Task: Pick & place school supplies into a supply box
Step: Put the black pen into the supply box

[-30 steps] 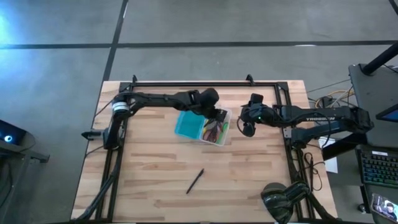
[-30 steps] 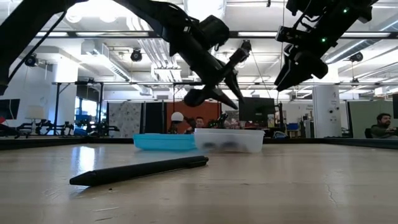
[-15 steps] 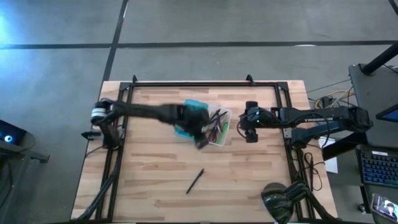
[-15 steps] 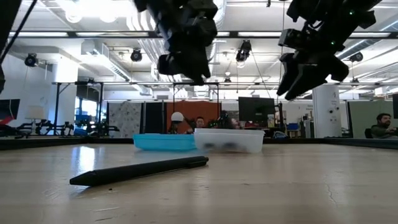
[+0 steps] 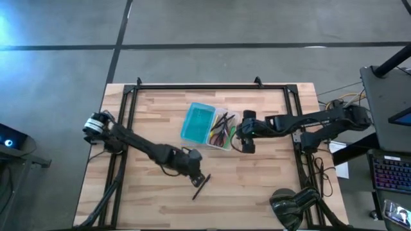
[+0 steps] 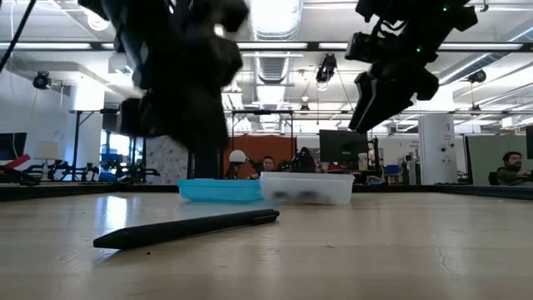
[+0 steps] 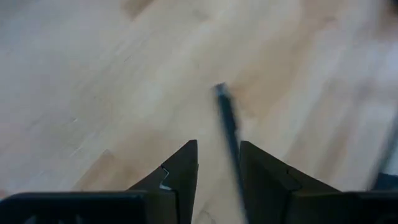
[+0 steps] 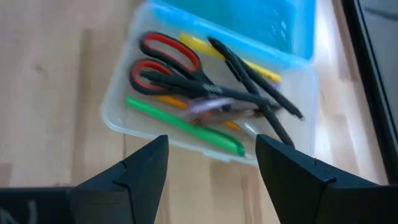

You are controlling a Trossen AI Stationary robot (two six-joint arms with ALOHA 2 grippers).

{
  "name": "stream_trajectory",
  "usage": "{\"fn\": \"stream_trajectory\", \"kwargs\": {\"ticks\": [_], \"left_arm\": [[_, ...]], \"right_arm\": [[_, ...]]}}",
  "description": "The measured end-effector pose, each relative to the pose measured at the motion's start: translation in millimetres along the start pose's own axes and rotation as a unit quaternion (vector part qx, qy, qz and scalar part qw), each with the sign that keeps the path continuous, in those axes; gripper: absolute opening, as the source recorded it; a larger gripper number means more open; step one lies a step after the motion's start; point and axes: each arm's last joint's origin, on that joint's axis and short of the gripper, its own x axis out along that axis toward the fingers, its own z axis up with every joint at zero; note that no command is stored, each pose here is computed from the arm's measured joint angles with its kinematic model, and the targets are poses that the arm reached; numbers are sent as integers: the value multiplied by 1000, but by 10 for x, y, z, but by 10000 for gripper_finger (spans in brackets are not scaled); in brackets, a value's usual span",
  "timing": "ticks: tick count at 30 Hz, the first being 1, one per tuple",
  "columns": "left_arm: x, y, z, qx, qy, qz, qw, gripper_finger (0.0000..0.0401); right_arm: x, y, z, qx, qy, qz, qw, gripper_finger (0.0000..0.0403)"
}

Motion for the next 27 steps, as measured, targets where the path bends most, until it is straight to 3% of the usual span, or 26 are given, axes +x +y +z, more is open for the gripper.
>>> {"fn": "stream_trajectory", "kwargs": {"ticks": [4, 8, 12, 15, 20, 27], "left_arm": [[170, -87, -2, -29, 2, 14, 999, 103], [306, -219, 36, -56, 24, 37, 997, 103], [317, -435, 89, -53, 32, 51, 997, 103], [401, -480, 65, -44, 58, 104, 992, 103], [586, -618, 66, -34, 77, 128, 988, 103], [825, -563, 6, -34, 120, 163, 979, 91]], "right_arm": [[-11, -39, -4, 15, 20, -5, 1000, 233], [-16, -62, -22, -13, 23, -6, 1000, 233], [-6, -75, -34, -46, 28, -6, 999, 233], [-21, -77, -34, -47, 23, -6, 999, 233], [-80, -92, -59, -44, 13, -9, 999, 233], [-155, -137, -132, -37, 5, -23, 999, 233]]}}
